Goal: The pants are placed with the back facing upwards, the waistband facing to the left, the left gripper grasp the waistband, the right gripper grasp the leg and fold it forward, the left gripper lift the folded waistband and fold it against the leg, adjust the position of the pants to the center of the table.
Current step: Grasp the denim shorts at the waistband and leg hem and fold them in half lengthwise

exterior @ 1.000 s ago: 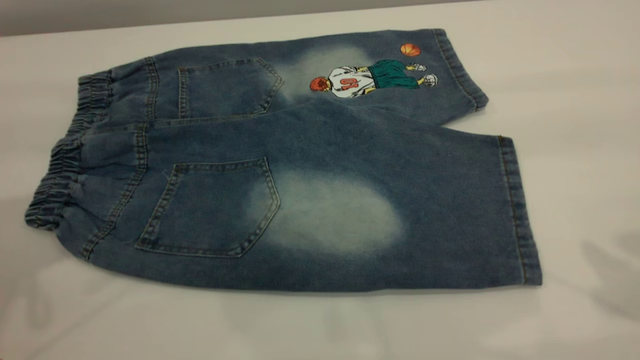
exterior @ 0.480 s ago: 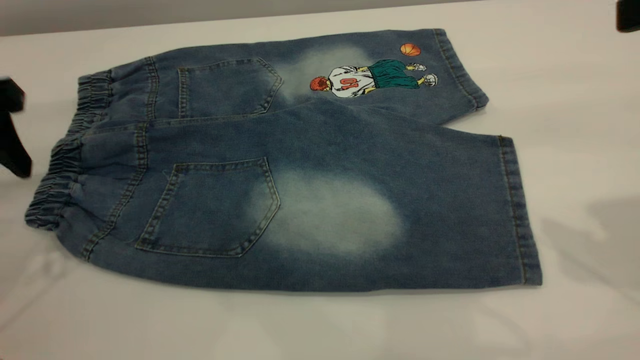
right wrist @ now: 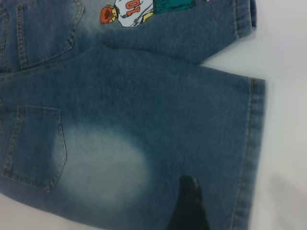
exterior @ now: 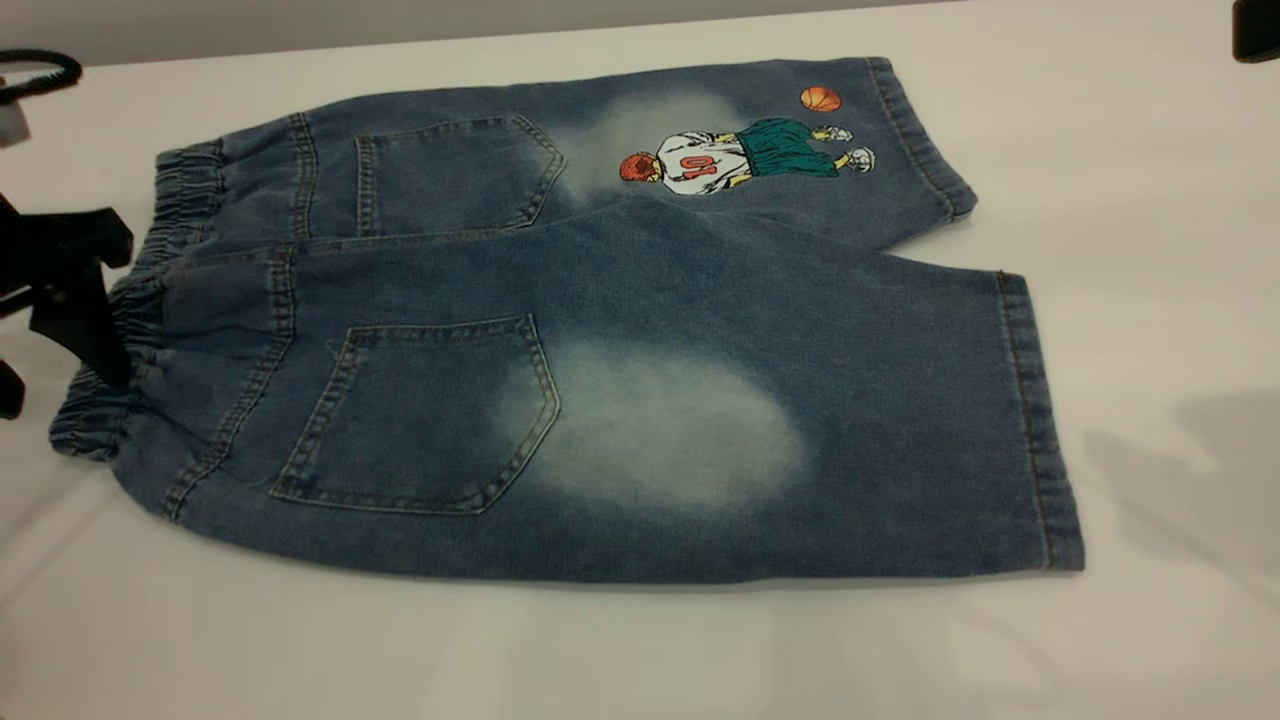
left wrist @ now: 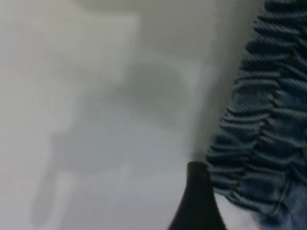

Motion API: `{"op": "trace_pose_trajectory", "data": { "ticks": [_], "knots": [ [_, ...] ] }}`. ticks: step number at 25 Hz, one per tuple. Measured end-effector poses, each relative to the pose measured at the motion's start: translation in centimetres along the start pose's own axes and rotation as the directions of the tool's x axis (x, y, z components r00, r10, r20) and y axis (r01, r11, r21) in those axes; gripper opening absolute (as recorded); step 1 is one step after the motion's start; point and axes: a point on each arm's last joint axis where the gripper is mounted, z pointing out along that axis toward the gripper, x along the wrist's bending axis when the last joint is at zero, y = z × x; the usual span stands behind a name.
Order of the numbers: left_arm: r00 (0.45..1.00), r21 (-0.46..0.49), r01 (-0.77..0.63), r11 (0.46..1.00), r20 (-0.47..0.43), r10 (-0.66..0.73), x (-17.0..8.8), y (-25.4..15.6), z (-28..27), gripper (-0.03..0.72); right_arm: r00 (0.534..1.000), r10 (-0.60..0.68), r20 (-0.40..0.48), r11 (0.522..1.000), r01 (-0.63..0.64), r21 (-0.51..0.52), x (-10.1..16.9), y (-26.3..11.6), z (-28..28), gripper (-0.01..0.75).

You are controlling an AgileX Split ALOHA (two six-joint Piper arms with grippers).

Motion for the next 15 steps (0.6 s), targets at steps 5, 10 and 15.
{"op": "trace_pose_trajectory", "data": {
  "ticks": [5, 10, 15],
  "knots": [
    [1.0, 0.015, 0.01, 1.0, -0.004, -0.01, 0.1, -0.1, 1.4, 0.487, 1.0, -0.003, 0.0, 1.0, 0.003, -0.001, 0.0, 0.0, 0.0, 0.483],
    [1.0, -0.011, 0.031, 0.999, 0.006, -0.03, 0.0, 0.1, 2.1, 0.486, 1.0, -0.008, 0.0, 1.0, 0.008, -0.001, 0.0, 0.0, 0.0, 0.483],
    [0.999, -0.027, -0.032, 0.999, 0.01, 0.032, -1.1, 0.1, 2.1, 0.414, 1.0, -0.008, -0.001, 1.0, 0.008, 0.001, 0.0, 0.0, 0.0, 0.483]
  ]
}}
